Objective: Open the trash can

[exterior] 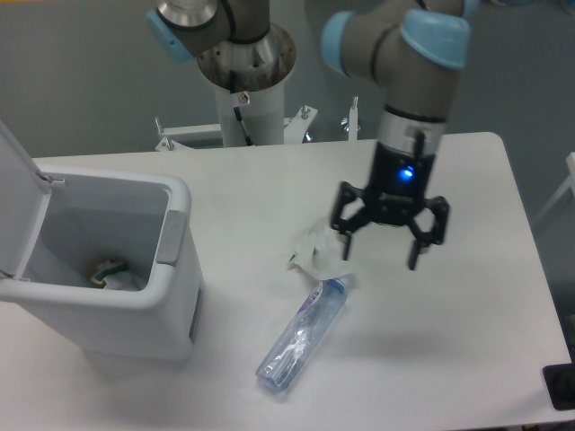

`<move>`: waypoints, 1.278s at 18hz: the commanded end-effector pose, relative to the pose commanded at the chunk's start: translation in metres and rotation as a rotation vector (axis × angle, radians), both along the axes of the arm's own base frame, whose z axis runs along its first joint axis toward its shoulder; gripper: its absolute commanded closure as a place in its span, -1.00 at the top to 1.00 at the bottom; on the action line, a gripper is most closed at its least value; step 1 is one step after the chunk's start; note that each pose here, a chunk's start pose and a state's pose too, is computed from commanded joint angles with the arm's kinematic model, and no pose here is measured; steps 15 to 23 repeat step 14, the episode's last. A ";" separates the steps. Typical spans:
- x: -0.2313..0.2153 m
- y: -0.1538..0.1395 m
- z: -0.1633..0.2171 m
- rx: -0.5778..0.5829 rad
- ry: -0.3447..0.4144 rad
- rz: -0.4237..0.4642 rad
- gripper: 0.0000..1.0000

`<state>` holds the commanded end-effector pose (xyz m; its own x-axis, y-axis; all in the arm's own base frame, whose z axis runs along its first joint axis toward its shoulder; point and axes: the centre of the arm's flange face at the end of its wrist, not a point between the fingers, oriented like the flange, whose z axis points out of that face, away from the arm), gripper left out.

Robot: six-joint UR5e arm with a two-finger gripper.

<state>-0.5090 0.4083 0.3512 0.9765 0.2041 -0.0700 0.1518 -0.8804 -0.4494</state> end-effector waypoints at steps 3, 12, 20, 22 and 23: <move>-0.007 0.005 -0.013 -0.109 0.048 -0.015 1.00; 0.009 0.012 -0.025 -0.329 0.174 -0.229 1.00; 0.020 0.017 -0.030 -0.338 0.166 -0.243 1.00; 0.020 0.017 -0.030 -0.338 0.166 -0.243 1.00; 0.020 0.017 -0.030 -0.338 0.166 -0.243 1.00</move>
